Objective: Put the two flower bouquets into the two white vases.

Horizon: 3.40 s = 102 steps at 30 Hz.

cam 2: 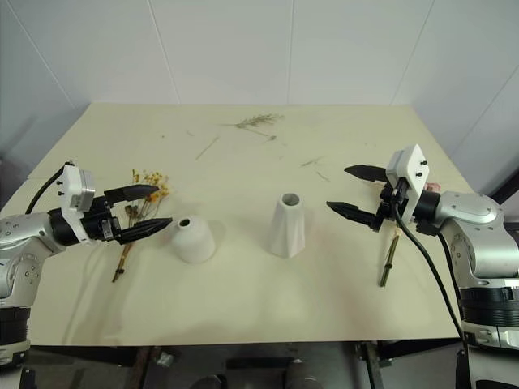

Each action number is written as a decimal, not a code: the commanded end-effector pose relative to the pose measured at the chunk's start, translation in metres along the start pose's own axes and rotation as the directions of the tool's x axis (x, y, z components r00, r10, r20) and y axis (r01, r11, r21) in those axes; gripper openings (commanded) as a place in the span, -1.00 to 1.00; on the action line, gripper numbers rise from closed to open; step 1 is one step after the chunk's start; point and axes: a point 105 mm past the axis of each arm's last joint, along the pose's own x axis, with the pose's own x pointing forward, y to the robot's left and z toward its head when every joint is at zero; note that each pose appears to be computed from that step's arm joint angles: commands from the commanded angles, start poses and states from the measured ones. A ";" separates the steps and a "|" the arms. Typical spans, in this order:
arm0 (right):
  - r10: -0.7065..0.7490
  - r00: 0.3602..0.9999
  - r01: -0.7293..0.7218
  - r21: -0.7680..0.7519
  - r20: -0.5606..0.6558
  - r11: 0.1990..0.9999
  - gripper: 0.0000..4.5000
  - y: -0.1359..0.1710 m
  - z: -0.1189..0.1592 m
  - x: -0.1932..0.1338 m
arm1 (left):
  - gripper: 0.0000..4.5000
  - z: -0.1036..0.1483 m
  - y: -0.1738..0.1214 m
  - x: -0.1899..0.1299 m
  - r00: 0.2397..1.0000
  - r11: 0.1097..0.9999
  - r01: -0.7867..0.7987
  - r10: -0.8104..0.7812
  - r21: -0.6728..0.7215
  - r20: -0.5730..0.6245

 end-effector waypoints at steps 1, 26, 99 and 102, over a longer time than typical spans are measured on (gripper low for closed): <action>0.004 0.999 -0.003 -0.037 0.032 0.999 1.00 -0.002 0.011 0.002 | 0.97 0.018 0.002 -0.008 1.000 0.998 -0.014 0.012 0.063 0.028; 0.348 0.919 -0.318 -0.173 0.187 0.932 1.00 0.014 0.063 0.048 | 0.97 -0.028 0.034 -0.080 0.558 0.875 -0.480 0.255 -0.057 -0.789; 0.233 0.958 -0.211 -0.139 0.165 0.967 1.00 0.022 0.067 0.020 | -0.99 0.064 0.067 -0.024 0.922 0.946 -0.142 0.234 -0.293 0.308; 0.224 0.960 -0.203 -0.137 0.166 0.970 1.00 0.022 0.066 0.020 | -0.99 0.063 0.041 -0.003 0.924 0.957 -0.041 0.146 -0.289 0.352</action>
